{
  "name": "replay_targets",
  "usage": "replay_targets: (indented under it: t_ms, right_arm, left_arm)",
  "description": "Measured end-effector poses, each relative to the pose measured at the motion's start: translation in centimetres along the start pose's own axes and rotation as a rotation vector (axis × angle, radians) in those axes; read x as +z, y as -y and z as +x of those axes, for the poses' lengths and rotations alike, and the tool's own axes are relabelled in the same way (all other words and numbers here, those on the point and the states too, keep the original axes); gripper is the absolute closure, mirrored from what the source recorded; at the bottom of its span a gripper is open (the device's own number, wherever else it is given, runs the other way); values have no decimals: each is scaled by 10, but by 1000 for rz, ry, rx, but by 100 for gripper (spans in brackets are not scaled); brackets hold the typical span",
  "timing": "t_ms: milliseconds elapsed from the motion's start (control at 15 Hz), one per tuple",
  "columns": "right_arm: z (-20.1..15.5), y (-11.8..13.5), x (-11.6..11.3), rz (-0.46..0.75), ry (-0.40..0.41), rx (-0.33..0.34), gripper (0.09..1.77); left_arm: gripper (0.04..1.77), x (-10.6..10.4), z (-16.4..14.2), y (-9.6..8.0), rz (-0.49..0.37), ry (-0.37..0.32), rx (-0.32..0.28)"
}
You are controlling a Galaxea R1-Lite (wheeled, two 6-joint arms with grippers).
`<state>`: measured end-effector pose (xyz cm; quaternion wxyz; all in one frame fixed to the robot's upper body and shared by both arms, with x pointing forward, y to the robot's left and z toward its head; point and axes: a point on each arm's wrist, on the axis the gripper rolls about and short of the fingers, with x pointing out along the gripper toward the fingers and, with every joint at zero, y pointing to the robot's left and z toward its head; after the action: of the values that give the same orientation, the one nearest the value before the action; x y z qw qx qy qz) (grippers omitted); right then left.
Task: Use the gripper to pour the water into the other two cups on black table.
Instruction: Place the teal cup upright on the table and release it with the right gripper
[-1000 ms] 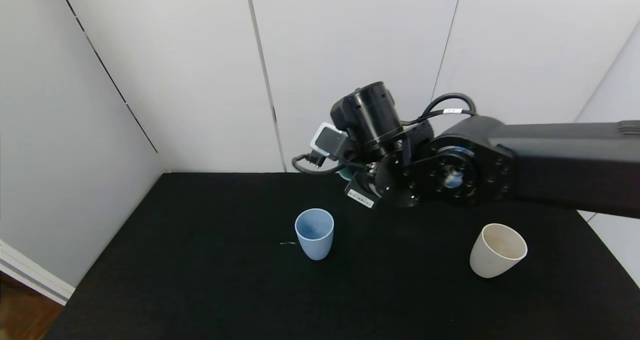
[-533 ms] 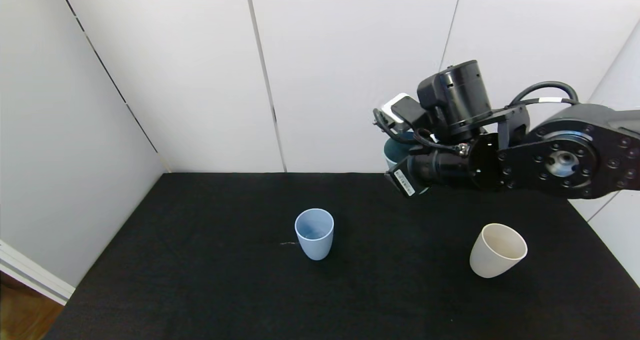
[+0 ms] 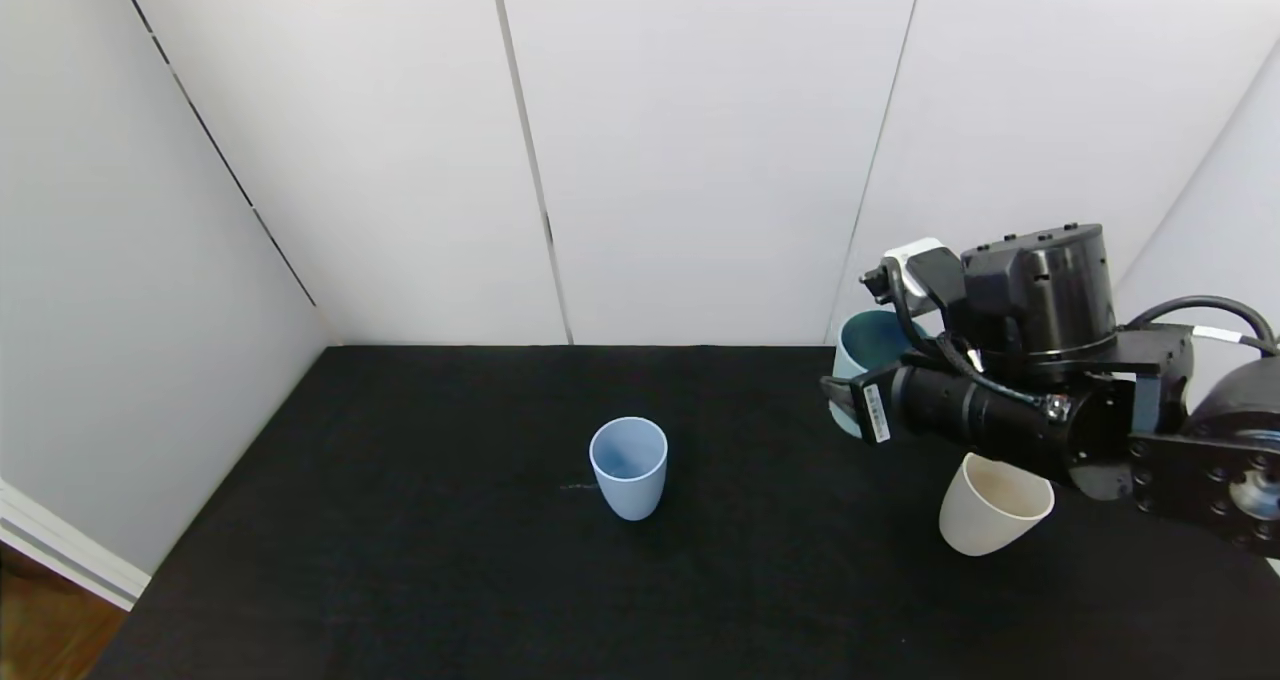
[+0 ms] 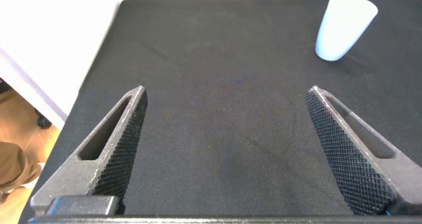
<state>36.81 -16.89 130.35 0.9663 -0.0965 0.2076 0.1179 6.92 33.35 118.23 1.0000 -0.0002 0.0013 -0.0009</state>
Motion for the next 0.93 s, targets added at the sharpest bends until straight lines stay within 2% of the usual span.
replay_targets:
  t_ms: [200,333,600,933]
  right_arm:
    - [-7,-2,-20,80,-50,5,65]
    - [-13,-11,-29,108,-37,36,65]
    - [-16,-25,-53,109,0,87,65]
    - [-12,-40,-84,110,-23,124,65]
  left_arm:
    - [9,0,0,0,0,0,0]
    - [9,0,0,0,0,0,0]
    - [9,0,0,0,0,0,0]
    - [9,0,0,0,0,0,0]
